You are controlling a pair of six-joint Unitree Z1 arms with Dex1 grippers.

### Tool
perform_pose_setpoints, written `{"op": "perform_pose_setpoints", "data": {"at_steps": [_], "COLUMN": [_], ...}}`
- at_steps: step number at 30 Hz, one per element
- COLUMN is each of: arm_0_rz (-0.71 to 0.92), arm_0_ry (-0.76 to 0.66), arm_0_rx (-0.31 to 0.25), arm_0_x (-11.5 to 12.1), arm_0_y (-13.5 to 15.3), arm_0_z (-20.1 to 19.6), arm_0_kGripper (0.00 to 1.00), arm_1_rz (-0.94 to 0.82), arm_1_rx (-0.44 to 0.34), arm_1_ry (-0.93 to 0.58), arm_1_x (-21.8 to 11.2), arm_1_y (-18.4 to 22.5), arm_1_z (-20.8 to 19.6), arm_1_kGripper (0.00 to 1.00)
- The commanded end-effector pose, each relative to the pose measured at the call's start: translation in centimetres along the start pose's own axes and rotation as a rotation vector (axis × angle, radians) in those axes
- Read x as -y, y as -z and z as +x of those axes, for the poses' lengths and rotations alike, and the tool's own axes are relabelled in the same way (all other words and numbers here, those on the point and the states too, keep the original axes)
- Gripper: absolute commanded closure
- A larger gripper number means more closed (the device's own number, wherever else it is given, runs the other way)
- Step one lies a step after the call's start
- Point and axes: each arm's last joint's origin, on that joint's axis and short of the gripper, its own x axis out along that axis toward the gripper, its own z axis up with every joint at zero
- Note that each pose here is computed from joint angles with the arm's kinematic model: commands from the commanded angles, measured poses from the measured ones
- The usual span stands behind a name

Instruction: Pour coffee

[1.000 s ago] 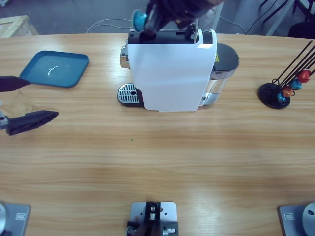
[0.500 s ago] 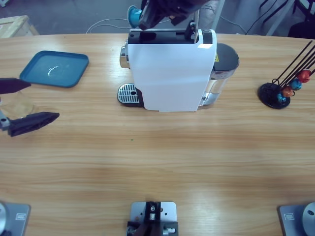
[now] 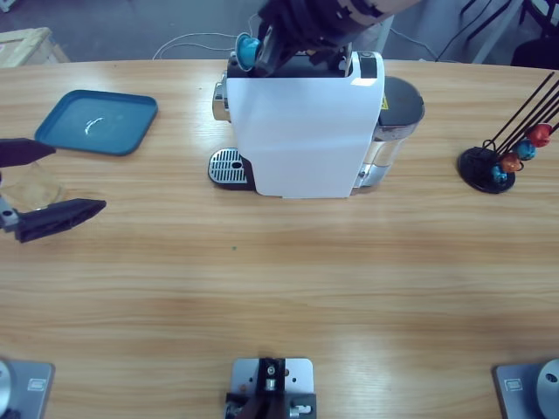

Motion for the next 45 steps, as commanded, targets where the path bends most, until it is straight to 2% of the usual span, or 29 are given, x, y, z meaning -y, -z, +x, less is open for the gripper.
{"op": "perform_pose_setpoints", "data": {"at_steps": [1,6,7,10,11,12,18,19,20,22,23,25,29,35,45], "arm_0_rz": [0.000,-0.002,-0.002,-0.001,-0.001,-0.001,-0.005,-0.006,-0.007,-0.010,-0.014,-0.017,-0.020,-0.027,-0.022], "arm_0_ry": [-0.005,-0.005,-0.004,-0.004,-0.004,-0.004,-0.004,-0.004,-0.004,-0.004,-0.005,-0.005,-0.005,-0.007,-0.005], "arm_0_rx": [-0.020,-0.021,-0.021,-0.026,-0.027,-0.027,-0.029,-0.028,-0.026,-0.024,-0.022,-0.013,0.004,0.017,-0.010], "arm_0_x": [0.2,0.2,0.2,0.2,0.2,0.2,0.3,0.3,0.3,0.3,0.3,0.3,0.2,0.1,0.2], "arm_0_y": [1.0,1.1,1.1,1.2,1.2,1.2,1.3,1.3,1.3,1.3,1.2,1.0,0.9,1.6,1.8], "arm_0_z": [0.3,0.2,0.2,0.3,0.4,0.4,0.4,0.4,0.4,0.4,0.5,0.5,0.2,-0.4,0.2], "arm_0_kGripper": [0.009,0.009,0.009,0.009,0.009,0.009,0.009,0.009,0.009,0.009,0.009,0.009,0.009,0.009,0.009], "arm_1_rz": [0.020,0.039,0.045,0.061,0.063,0.070,0.079,0.083,0.086,0.079,0.076,0.080,0.098,0.133,0.138], "arm_1_rx": [-0.096,-0.116,-0.118,-0.119,-0.118,-0.115,-0.039,-0.020,0.005,0.067,0.087,0.080,0.033,-0.030,-0.037], "arm_1_ry": [-0.026,-0.010,-0.005,0.006,0.015,0.025,0.036,0.036,0.031,0.024,0.035,0.072,0.133,0.098,0.065], "arm_1_x": [-0.5,-0.5,-0.5,-0.6,-0.5,-0.5,-0.3,-0.4,-0.6,-1.1,-1.3,-1.1,-0.9,-1.6,-1.9], "arm_1_y": [2.0,2.3,2.3,2.3,2.3,2.2,0.8,0.4,-0.1,-1.2,-1.7,-1.7,-1.6,-0.8,-0.6], "arm_1_z": [3.9,4.1,4.0,3.6,3.4,3.2,0.7,0.0,-0.8,-2.9,-3.9,-4.4,-3.1,0.7,2.8], "arm_1_kGripper": [1.000,1.000,0.955,0.200,0.034,0.000,0.000,0.024,0.131,0.422,0.635,0.978,1.000,1.000,1.000]}}
